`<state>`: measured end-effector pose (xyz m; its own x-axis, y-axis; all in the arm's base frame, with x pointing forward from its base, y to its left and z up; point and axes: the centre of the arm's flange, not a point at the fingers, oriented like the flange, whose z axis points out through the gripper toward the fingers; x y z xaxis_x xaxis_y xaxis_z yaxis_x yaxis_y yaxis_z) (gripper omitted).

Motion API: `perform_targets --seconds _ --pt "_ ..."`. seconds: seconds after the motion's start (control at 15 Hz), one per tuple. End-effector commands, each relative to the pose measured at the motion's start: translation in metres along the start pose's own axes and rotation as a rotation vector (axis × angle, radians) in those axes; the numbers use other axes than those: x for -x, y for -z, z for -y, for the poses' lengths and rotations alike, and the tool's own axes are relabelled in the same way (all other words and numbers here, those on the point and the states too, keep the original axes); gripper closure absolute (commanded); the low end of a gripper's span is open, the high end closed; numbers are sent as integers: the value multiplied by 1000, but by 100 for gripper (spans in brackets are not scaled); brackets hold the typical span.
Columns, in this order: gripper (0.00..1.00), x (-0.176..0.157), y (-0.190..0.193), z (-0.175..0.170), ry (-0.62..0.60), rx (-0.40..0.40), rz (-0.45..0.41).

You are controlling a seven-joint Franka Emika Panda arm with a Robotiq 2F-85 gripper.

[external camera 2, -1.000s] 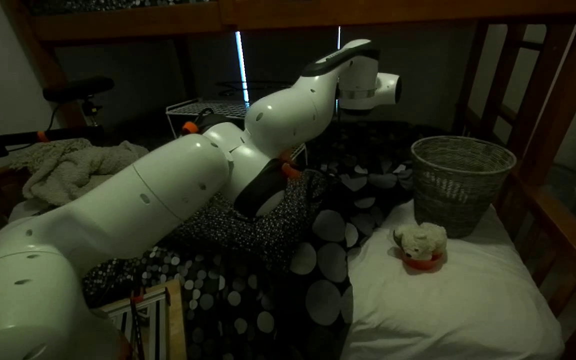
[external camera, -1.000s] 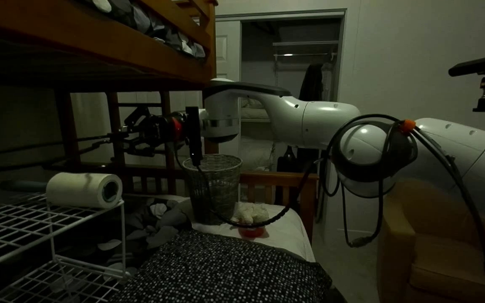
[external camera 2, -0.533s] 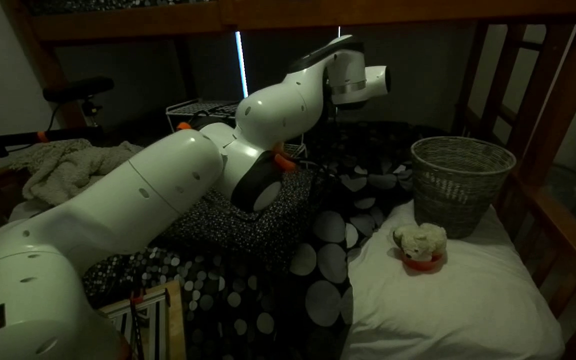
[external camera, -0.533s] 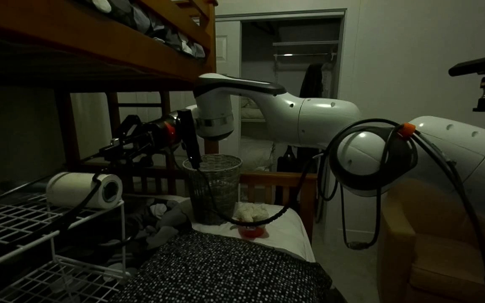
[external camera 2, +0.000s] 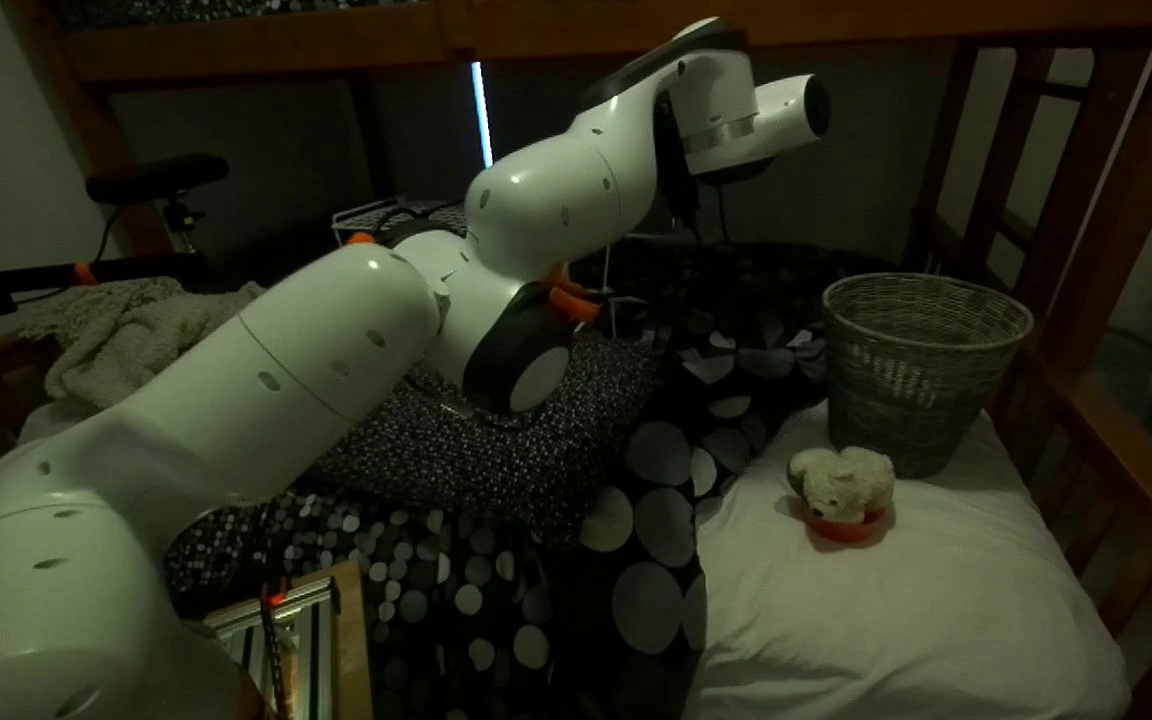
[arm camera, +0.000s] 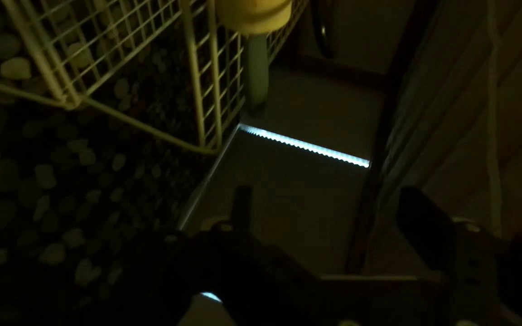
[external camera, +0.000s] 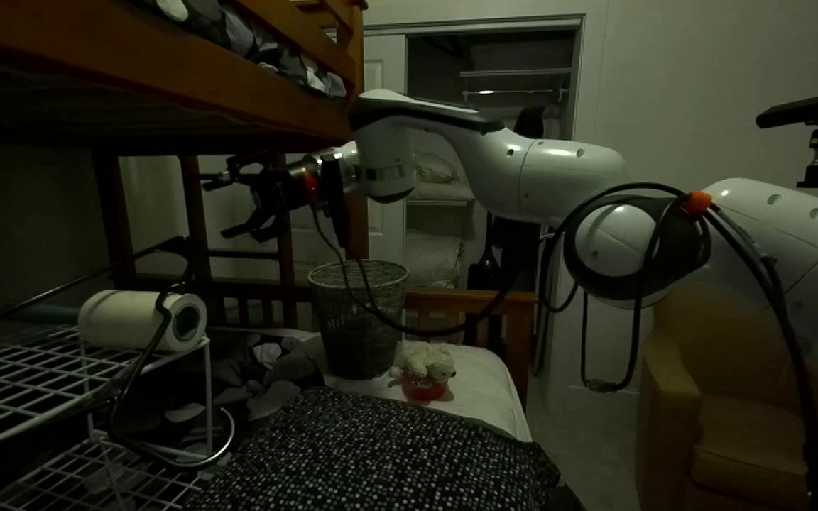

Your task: Remove the black hanger from the basket and put it on the top wire mesh rack of the white shoe rack

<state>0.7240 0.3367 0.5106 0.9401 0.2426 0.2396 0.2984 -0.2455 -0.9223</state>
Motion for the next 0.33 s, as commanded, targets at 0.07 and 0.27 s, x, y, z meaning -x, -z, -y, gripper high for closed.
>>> perform_targets --seconds 0.07,0.27 --pt "0 42 110 -15 -96 182 -137" --pt "0 -11 131 -17 -87 164 -152"
